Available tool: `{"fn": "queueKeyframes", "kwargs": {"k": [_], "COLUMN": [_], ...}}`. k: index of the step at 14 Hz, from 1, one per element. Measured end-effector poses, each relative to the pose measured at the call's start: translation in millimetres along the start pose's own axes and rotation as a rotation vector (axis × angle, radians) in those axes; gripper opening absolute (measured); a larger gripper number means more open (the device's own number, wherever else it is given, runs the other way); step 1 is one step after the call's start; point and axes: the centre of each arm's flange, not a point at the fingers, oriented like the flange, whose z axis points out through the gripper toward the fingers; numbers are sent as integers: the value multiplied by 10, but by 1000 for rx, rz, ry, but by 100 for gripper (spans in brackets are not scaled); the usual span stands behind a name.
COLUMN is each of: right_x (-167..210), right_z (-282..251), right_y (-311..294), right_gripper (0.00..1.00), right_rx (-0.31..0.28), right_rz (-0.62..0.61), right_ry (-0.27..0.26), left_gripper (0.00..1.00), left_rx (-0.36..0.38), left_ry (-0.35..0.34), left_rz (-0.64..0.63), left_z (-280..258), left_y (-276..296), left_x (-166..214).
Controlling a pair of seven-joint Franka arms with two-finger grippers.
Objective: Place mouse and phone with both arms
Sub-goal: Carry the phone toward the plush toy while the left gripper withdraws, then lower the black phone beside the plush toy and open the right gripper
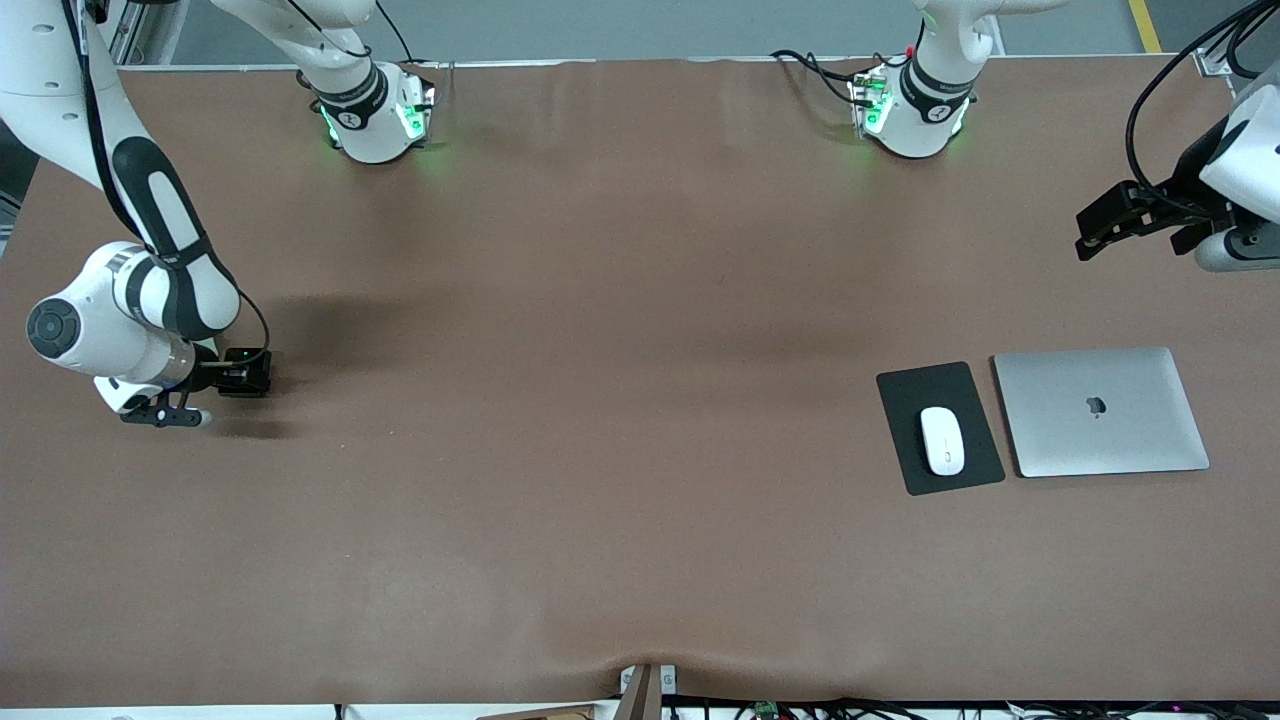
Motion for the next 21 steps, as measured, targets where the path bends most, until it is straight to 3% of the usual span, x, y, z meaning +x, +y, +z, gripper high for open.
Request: {"fn": "queueKeyframes", "kwargs": {"k": [4,6,8,9,15,18,21], "right_x": [-25,-7,18,58,504,473,342], "right_z": [21,20,8,-26,-627,-978,-1561], "right_y": [101,104,83,51,-660,-1281,-1528], "right_gripper": [81,86,99,100,100,100,100], "right_rx": [2,-2,-3,-4,-15,2,17], "right_rz": [12,11,7,0,-52,-10,29], "right_ry": [-2,13,23,33,146,119,77], "left_gripper": [100,100,100,100,100,100,100], "left_rx": [2,2,2,2,2,2,2], "left_ry": [-11,-11,-12,-12,-13,-13,-13], "left_rz": [0,0,0,-1,-3,-4,-6], "left_z": [10,10,11,11,12,13,14], "left_y": [-1,-1,-3,-6,-20,-23,-35], "left_x": [-12,-12,-13,-12,-11,-11,-9]}}
